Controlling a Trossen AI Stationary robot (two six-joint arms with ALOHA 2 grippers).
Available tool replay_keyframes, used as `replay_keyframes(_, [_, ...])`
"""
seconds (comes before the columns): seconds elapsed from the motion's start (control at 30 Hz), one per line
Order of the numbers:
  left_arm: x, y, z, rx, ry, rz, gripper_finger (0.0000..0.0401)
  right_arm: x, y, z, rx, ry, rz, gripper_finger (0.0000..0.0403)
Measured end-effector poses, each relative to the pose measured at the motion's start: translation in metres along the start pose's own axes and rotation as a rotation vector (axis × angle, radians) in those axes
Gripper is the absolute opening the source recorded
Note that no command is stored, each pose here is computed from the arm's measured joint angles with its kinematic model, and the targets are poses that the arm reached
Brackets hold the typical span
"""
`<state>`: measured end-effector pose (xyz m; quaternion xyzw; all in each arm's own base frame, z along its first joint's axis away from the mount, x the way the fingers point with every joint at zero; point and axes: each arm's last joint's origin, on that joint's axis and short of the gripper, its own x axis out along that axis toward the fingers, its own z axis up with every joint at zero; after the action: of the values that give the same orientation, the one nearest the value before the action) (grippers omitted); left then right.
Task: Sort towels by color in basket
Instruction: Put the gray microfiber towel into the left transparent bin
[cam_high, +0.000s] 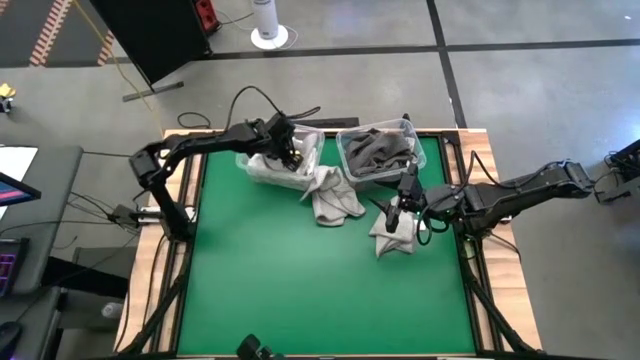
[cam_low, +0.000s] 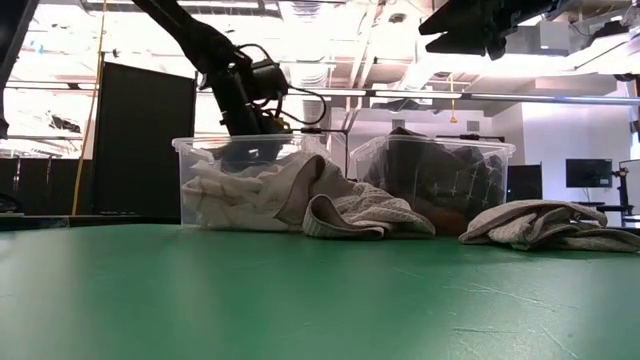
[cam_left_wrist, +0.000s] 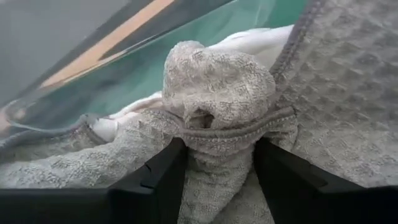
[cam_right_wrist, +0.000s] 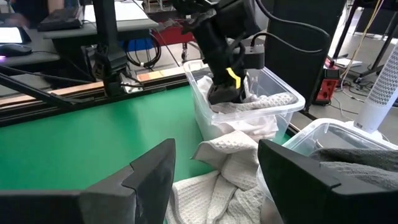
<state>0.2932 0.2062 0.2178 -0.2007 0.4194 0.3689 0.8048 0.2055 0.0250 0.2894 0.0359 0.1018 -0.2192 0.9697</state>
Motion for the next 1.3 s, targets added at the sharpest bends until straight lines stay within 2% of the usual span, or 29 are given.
replay_keyframes(0.13, [0.000, 0.001, 0.000, -0.041, 0.003, -0.018, 0.0185, 0.000, 0.000, -0.001, -0.005, 0.007, 0.002, 0.0272])
replay_keyframes(0.33, [-0.024, 0.002, 0.013, -0.153, -0.068, -0.046, 0.0185, -0.002, 0.003, 0.000, -0.002, -0.004, 0.015, 0.0272])
replay_keyframes(0.53, [-0.058, -0.011, 0.042, -0.113, -0.140, -0.047, 0.0185, -0.002, 0.003, 0.000, -0.001, -0.006, 0.015, 0.0272])
replay_keyframes(0.67, [-0.070, -0.019, 0.051, -0.092, -0.187, -0.039, 0.0185, -0.002, 0.003, 0.000, -0.002, -0.006, 0.019, 0.0272])
replay_keyframes(0.87, [-0.061, -0.017, 0.044, -0.108, -0.168, -0.030, 0.0185, -0.002, 0.004, 0.000, -0.007, -0.007, 0.020, 0.0272])
replay_keyframes(1.1, [-0.035, -0.014, 0.018, -0.144, -0.104, -0.033, 0.0185, -0.002, 0.004, 0.004, -0.003, -0.038, 0.027, 0.0272])
replay_keyframes(1.3, [-0.015, -0.001, -0.001, -0.214, -0.060, -0.004, 0.0185, -0.002, 0.004, 0.004, -0.005, -0.044, 0.032, 0.0272])
